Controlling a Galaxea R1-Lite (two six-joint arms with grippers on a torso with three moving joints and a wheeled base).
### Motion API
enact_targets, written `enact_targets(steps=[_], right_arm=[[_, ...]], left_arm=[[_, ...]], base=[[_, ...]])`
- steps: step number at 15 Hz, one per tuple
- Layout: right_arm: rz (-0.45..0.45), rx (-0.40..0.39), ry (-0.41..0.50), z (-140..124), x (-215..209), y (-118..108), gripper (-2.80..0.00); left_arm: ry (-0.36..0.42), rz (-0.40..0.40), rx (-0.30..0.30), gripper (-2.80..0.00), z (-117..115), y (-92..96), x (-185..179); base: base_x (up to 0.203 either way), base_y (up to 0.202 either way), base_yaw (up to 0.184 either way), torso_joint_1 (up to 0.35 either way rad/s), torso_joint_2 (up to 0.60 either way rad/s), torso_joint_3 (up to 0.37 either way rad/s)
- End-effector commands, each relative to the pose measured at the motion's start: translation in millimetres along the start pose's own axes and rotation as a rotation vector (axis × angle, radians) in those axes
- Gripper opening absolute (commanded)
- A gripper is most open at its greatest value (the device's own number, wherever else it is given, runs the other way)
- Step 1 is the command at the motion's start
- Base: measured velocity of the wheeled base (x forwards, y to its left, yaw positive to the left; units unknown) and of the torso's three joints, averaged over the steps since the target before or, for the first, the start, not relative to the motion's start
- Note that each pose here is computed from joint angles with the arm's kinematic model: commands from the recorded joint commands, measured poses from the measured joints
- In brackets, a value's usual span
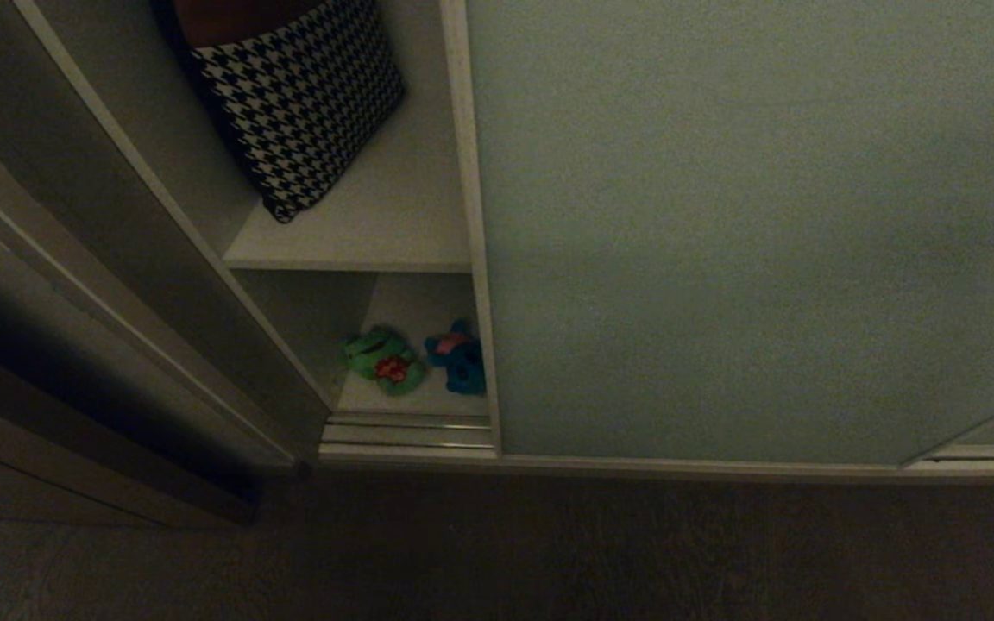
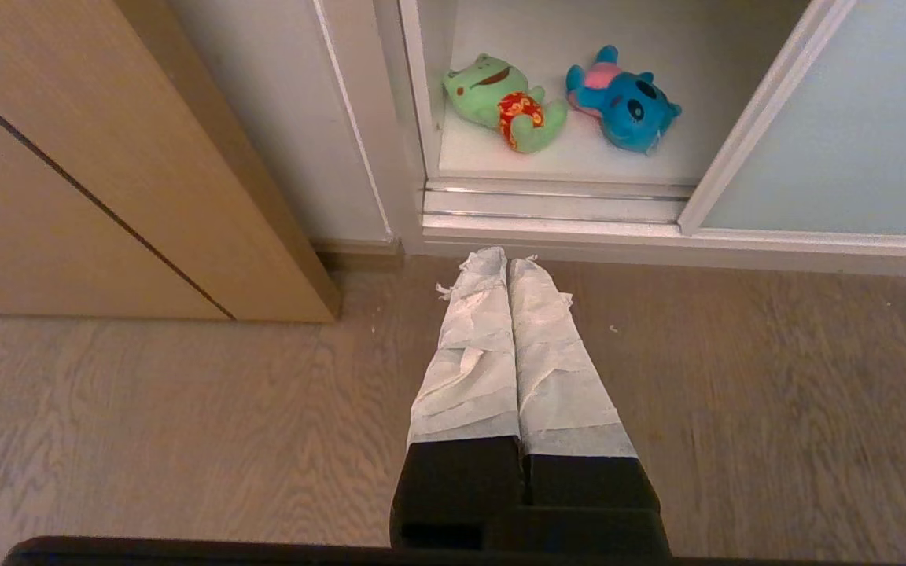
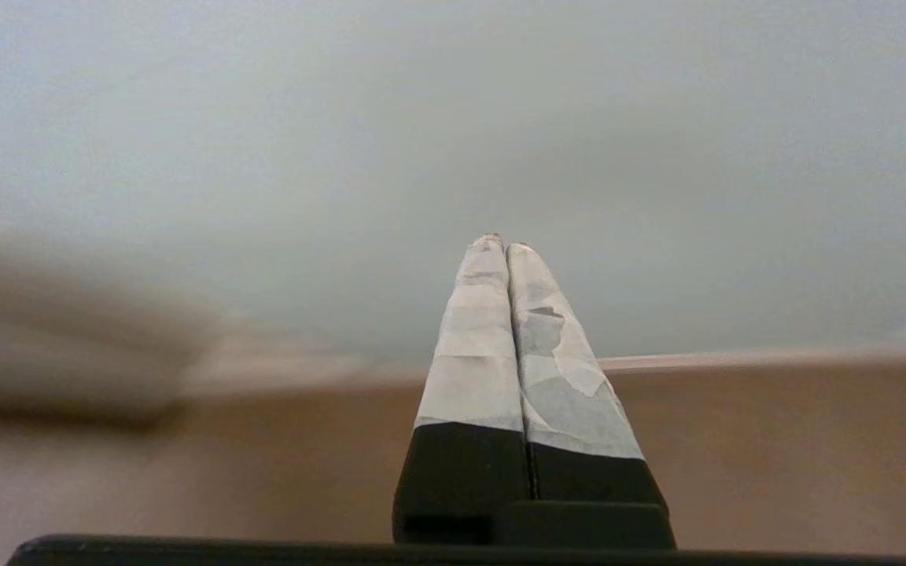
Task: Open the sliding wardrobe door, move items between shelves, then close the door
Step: Close the door
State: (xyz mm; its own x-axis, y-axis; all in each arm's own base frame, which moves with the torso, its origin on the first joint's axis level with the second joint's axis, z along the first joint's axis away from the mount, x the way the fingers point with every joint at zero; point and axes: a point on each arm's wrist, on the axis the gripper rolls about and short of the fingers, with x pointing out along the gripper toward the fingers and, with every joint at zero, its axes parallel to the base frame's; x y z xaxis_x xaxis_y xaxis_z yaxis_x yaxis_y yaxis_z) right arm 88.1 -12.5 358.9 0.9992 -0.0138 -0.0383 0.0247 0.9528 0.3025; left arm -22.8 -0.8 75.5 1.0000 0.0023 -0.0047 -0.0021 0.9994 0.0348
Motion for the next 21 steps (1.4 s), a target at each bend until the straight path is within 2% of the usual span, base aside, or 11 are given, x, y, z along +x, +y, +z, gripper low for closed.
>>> enact_targets(steps=[1,6,8,9,13,16,18,21], right_arm=[[-0.217,0.007,-0.071,6,-6,-20,-2.8],[-0.713,-0.032,-0.27,30,-30,-65,-2.8],[-0.86,-0.045,-0.313,44,-34,-97,-2.8],[-0.891,-0.05,-0.325,51,-31,-116,-2.8],[-0.911,-0.039,-0.324,79,-11,-197,-2.8],[-0.853,-0.035,-0.327,101,6,-250,-2.8],[-0.813,-0.019,-0.322,107,16,-281,-2.8],[-0.683,0.072,-0.246,106,28,-310,-2.8]], left_arm=[[0.001,-0.001,0.0,-2.8,0,0.0,0],[0.001,0.0,0.0,-2.8,0,0.0,0],[0.001,0.0,0.0,-2.8,0,0.0,0],[0.001,0.001,0.0,-2.8,0,0.0,0],[0.001,0.001,0.0,-2.8,0,0.0,0],[0.001,-0.001,0.0,-2.8,0,0.0,0],[0.001,0.001,0.0,-2.8,0,0.0,0],[0.001,0.001,0.0,-2.8,0,0.0,0]], base=[[0.0,0.0,0.0,0.0,0.0,0.0],[0.0,0.0,0.0,0.0,0.0,0.0],[0.0,0.0,0.0,0.0,0.0,0.0],[0.0,0.0,0.0,0.0,0.0,0.0],[0.0,0.0,0.0,0.0,0.0,0.0],[0.0,0.0,0.0,0.0,0.0,0.0],[0.0,0.0,0.0,0.0,0.0,0.0],[0.0,0.0,0.0,0.0,0.0,0.0]])
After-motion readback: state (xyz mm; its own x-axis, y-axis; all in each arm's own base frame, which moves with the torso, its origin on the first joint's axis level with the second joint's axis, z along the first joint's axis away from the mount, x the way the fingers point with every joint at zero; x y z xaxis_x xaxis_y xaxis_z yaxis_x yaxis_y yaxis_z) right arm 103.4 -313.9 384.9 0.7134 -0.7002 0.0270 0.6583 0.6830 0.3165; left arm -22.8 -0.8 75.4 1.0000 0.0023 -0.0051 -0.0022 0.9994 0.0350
